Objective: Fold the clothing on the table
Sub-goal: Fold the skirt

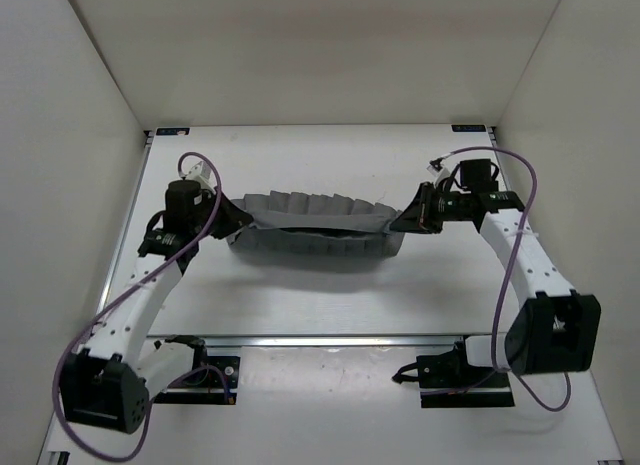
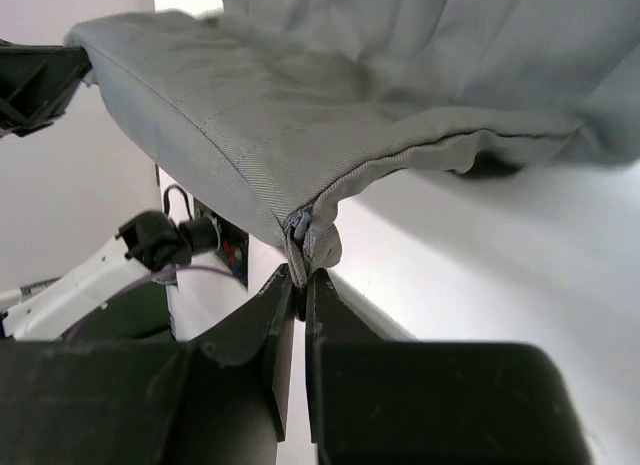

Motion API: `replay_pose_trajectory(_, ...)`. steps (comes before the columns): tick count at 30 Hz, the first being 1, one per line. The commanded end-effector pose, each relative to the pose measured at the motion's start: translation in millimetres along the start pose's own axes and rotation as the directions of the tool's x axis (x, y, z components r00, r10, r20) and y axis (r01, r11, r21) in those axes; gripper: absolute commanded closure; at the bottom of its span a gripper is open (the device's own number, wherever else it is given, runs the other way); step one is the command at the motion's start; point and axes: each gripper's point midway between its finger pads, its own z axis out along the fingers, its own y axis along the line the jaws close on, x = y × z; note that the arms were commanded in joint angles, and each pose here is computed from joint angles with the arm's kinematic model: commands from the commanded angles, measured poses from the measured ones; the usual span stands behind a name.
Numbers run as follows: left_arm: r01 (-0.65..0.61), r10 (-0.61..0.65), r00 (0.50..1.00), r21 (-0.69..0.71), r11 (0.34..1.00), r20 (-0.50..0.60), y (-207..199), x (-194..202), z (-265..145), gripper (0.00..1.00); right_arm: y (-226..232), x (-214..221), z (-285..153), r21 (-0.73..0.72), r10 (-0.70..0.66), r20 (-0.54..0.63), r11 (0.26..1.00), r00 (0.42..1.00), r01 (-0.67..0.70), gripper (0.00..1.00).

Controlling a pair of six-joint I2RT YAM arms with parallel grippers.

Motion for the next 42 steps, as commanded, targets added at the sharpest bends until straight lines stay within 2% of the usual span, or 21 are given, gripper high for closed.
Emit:
replay_pose_trajectory(1,0.056,-0.058,0.993,0.016,0.998,0.101,6,-31,28,0.94,-2,-47,8,-0.014,-0.090,0.088,0.996,0.992,0.091,1.00)
replay_pose_trajectory(3,0.059,-0.060,0.993,0.012,0.998,0.103,9,-36,45,0.94,-1,-67,17,-0.018,-0.108,0.114,0.994,0.988,0.111,1.00)
replay_pose_trajectory(5,0.079,-0.079,0.995,-0.006,0.997,0.062,14,-40,67,0.92,-14,-81,32,-0.007,-0.088,0.103,0.996,0.991,0.089,1.00)
replay_pose_trajectory(11,0.117,-0.116,0.993,-0.031,0.993,0.036,29,-56,120,0.87,-37,-118,71,0.000,-0.072,0.089,0.997,0.993,0.072,1.00)
replay_pose_trajectory(14,0.146,-0.145,0.989,-0.030,0.989,0.035,39,-66,141,0.72,-54,-136,87,0.015,-0.050,0.092,0.999,0.995,0.049,1.00)
replay_pose_trajectory(16,0.162,-0.161,0.986,-0.022,0.987,0.039,45,-74,154,0.46,-60,-151,94,0.021,-0.049,0.099,0.999,0.994,0.047,1.00)
replay_pose_trajectory(17,0.178,-0.178,0.984,-0.013,0.984,0.032,45,-78,161,0.42,-70,-154,100,0.041,-0.062,0.098,0.997,0.993,0.058,0.90)
replay_pose_trajectory(18,0.192,-0.192,0.981,-0.015,0.981,0.030,52,-80,164,0.35,-70,-165,101,0.064,-0.079,0.120,0.995,0.990,0.072,0.85)
replay_pose_trajectory(19,0.210,-0.210,0.977,0.007,0.978,0.026,49,-85,166,0.32,-66,-172,100,0.072,-0.117,0.138,0.992,0.984,0.108,0.74)
replay_pose_trajectory(20,0.219,-0.221,0.975,0.036,0.975,0.035,47,-92,165,0.31,-69,-176,101,0.113,-0.137,0.156,0.986,0.978,0.121,0.64)
replay_pose_trajectory(22,0.214,-0.216,0.975,0.040,0.976,0.048,49,-98,159,0.35,-68,-185,90,0.170,-0.180,0.209,0.975,0.961,0.145,0.53)
replay_pose_trajectory(23,0.204,-0.205,0.977,0.019,0.979,0.060,53,-98,154,0.34,-72,-180,87,0.188,-0.172,0.212,0.973,0.962,0.133,0.46)
replay_pose_trajectory(24,0.181,-0.182,0.981,0.014,0.983,0.071,53,-97,149,0.35,-73,-182,82,0.226,-0.175,0.241,0.967,0.955,0.120,0.44)
replay_pose_trajectory(26,0.166,-0.166,0.986,-0.031,0.986,0.012,57,-73,137,0.35,-84,-169,68,0.285,-0.139,0.258,0.957,0.956,0.062,0.46)
replay_pose_trajectory(29,0.098,-0.101,0.995,-0.104,0.990,-0.025,65,-40,120,0.34,-103,-127,67,0.339,-0.061,0.211,0.941,0.975,-0.015,0.46)
replay_pose_trajectory(30,0.086,-0.090,0.996,-0.129,0.988,-0.028,70,-30,112,0.35,-99,-123,63,0.335,-0.060,0.231,0.942,0.971,-0.021,0.46)
replay_pose_trajectory(33,0.057,-0.069,0.996,-0.199,0.978,-0.052,88,4,97,0.33,-113,-75,66,0.316,0.019,0.232,0.944,0.973,-0.094,0.46)
replay_pose_trajectory(37,0.059,-0.087,0.992,-0.284,0.957,-0.089,116,42,86,0.32,-116,-44,63,0.309,0.050,0.264,0.942,0.963,-0.134,0.44)
replay_pose_trajectory(42,0.060,-0.090,0.993,-0.344,0.937,-0.074,132,53,88,0.30,-126,-25,68,0.298,0.103,0.286,0.935,0.953,-0.190,0.41)
